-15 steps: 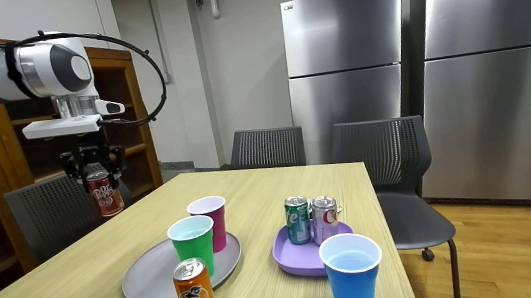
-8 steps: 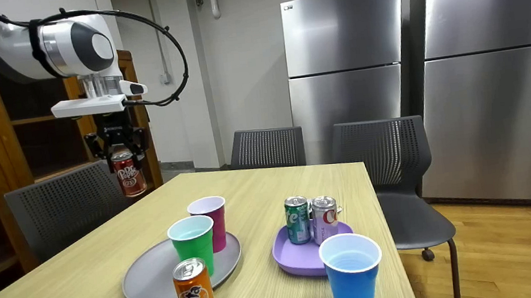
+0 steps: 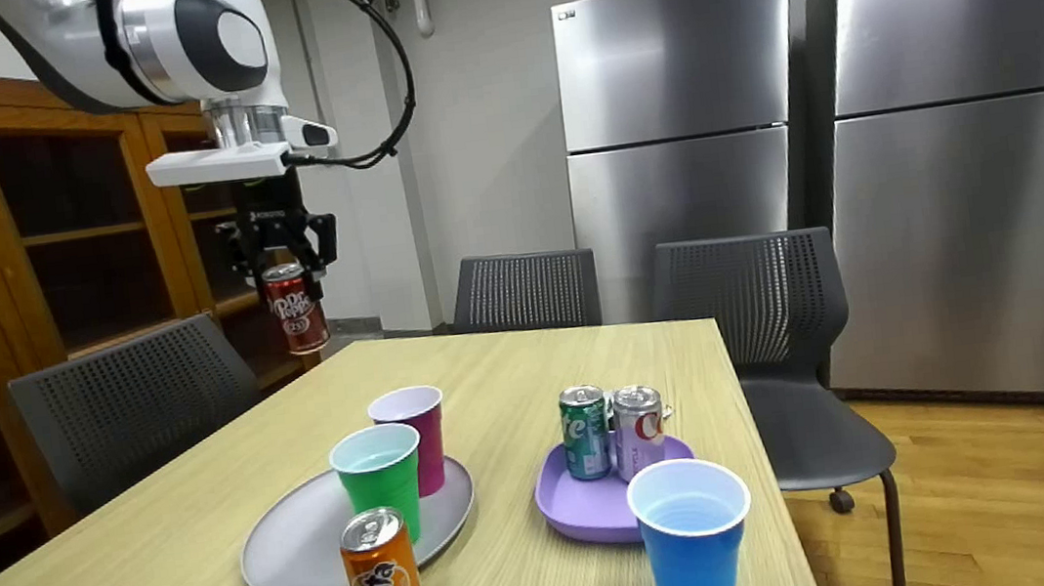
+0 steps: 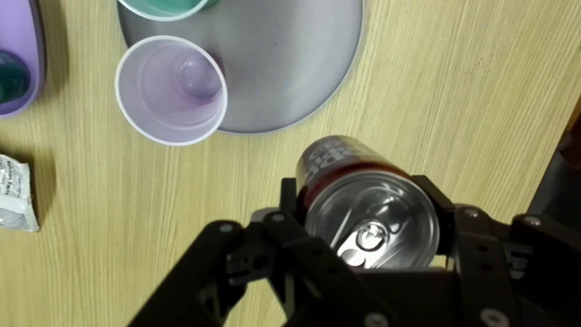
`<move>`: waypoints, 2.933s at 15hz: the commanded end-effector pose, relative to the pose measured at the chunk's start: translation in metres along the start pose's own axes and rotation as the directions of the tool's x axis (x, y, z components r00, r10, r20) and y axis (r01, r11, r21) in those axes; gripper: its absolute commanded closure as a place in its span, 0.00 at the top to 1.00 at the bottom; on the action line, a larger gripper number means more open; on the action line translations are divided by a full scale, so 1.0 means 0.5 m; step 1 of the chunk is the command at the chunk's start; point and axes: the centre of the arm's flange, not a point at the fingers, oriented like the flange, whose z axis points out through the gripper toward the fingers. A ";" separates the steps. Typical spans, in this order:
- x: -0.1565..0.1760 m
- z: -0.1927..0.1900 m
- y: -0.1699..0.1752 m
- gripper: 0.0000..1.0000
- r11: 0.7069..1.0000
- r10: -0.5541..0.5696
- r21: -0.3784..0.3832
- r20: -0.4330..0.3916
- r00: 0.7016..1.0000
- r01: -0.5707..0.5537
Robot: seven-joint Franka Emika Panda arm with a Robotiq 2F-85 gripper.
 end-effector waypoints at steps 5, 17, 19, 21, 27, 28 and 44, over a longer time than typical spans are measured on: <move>-0.048 -0.054 0.130 0.38 0.994 0.111 -0.007 0.007 0.994 -0.111; -0.204 -0.019 0.319 0.38 0.926 0.377 -0.023 0.027 0.926 -0.377; -0.238 -0.007 0.350 0.38 0.904 0.427 -0.029 0.036 0.904 -0.426; -0.263 0.006 0.375 0.38 0.883 0.469 -0.029 0.047 0.882 -0.468; -0.318 0.051 0.468 0.38 0.799 0.600 -0.063 0.040 0.799 -0.597; -0.324 0.056 0.481 0.38 0.785 0.618 -0.072 0.033 0.785 -0.615; -0.266 0.231 0.611 0.38 0.654 0.755 -0.137 0.055 0.653 -0.744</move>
